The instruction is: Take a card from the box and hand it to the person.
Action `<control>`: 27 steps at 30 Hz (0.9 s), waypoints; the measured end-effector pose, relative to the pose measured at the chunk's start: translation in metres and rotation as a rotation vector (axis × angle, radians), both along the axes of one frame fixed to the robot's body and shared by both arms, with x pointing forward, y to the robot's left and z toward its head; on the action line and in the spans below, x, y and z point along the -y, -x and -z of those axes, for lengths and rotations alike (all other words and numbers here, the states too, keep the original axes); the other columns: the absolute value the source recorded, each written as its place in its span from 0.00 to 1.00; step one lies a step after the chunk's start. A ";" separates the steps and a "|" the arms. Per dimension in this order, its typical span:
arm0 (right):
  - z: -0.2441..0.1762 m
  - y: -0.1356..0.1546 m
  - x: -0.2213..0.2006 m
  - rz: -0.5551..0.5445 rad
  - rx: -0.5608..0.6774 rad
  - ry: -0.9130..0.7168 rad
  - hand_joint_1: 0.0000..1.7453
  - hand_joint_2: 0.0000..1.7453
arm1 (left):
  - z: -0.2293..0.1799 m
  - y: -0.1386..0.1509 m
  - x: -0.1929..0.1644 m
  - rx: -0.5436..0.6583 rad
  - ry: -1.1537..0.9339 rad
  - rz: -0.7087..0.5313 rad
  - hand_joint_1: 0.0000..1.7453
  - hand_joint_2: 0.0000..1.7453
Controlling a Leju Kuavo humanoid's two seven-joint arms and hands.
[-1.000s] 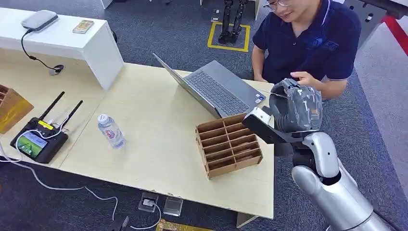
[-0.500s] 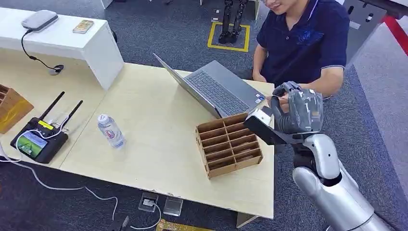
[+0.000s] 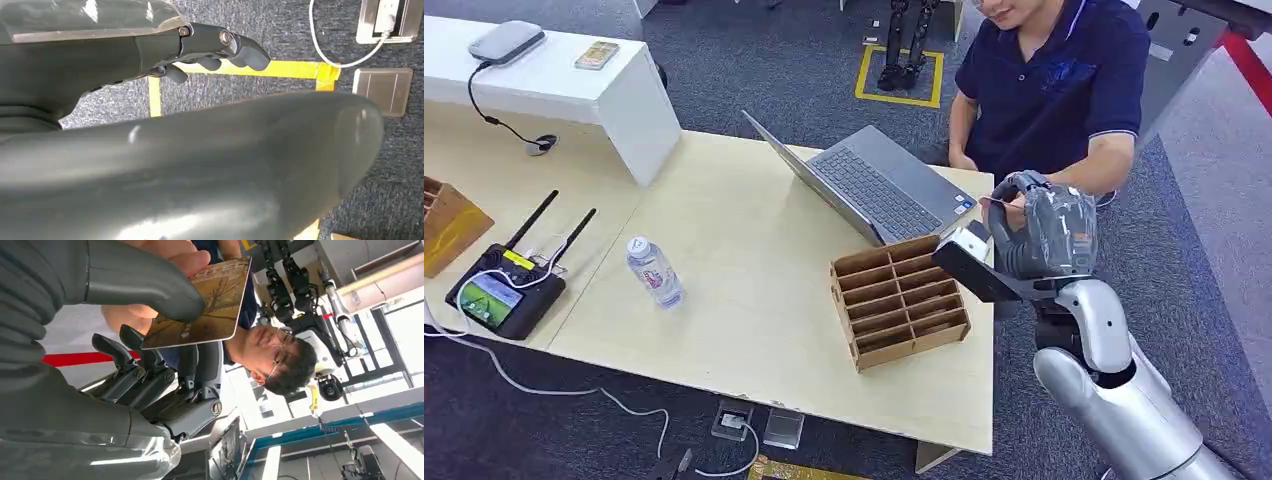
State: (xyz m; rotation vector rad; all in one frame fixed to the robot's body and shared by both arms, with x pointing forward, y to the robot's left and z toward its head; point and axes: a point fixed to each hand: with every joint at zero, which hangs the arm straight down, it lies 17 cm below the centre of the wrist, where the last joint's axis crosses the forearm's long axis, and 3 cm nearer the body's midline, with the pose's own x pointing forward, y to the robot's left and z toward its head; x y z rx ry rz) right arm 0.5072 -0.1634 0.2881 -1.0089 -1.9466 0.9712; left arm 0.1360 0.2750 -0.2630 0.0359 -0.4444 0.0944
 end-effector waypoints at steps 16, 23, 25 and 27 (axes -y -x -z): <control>0.005 0.001 0.009 0.017 -0.013 -0.031 0.00 1.00 | 0.000 0.000 -0.002 0.001 -0.009 -0.011 0.00 0.00; 0.045 0.016 0.031 0.068 -0.068 -0.047 0.00 1.00 | 0.000 -0.001 -0.003 0.007 -0.007 -0.016 0.00 0.00; 0.048 0.018 0.034 0.076 -0.073 -0.046 0.00 1.00 | -0.001 -0.002 -0.002 0.016 -0.002 -0.015 0.00 0.00; 0.048 0.019 0.035 0.077 -0.073 -0.043 0.00 1.00 | -0.001 -0.003 -0.002 0.018 -0.002 -0.015 0.00 0.00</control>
